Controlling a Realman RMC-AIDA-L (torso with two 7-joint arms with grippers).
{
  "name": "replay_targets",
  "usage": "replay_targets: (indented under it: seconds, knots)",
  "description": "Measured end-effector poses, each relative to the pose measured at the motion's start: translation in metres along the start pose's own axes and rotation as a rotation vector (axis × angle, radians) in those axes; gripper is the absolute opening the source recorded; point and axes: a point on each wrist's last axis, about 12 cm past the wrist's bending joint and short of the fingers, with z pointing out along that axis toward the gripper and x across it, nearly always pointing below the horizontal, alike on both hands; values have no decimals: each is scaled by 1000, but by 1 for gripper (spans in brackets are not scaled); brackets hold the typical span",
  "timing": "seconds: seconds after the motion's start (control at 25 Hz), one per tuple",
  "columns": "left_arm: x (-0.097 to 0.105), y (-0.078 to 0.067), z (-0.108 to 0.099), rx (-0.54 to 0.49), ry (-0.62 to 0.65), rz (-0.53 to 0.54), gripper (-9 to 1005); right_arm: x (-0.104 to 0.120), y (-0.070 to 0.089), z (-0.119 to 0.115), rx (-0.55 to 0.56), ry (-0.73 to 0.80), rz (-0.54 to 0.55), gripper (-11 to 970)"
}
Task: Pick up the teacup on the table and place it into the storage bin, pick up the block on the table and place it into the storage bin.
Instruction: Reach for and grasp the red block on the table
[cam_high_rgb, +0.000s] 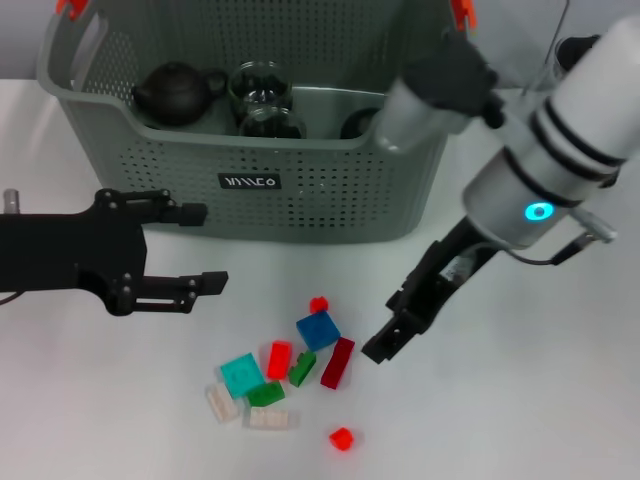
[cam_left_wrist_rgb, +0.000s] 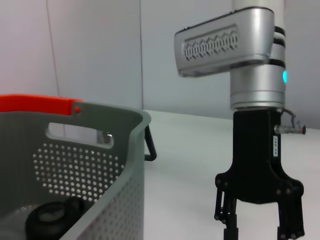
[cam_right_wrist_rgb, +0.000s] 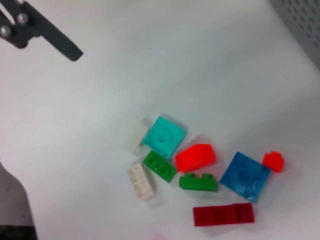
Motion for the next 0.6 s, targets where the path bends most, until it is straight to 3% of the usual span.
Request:
replay_targets:
  seconds: [0.6]
  knots:
    - [3, 2, -8, -37, -5, 26, 786, -22, 20, 44, 110, 62, -40, 775]
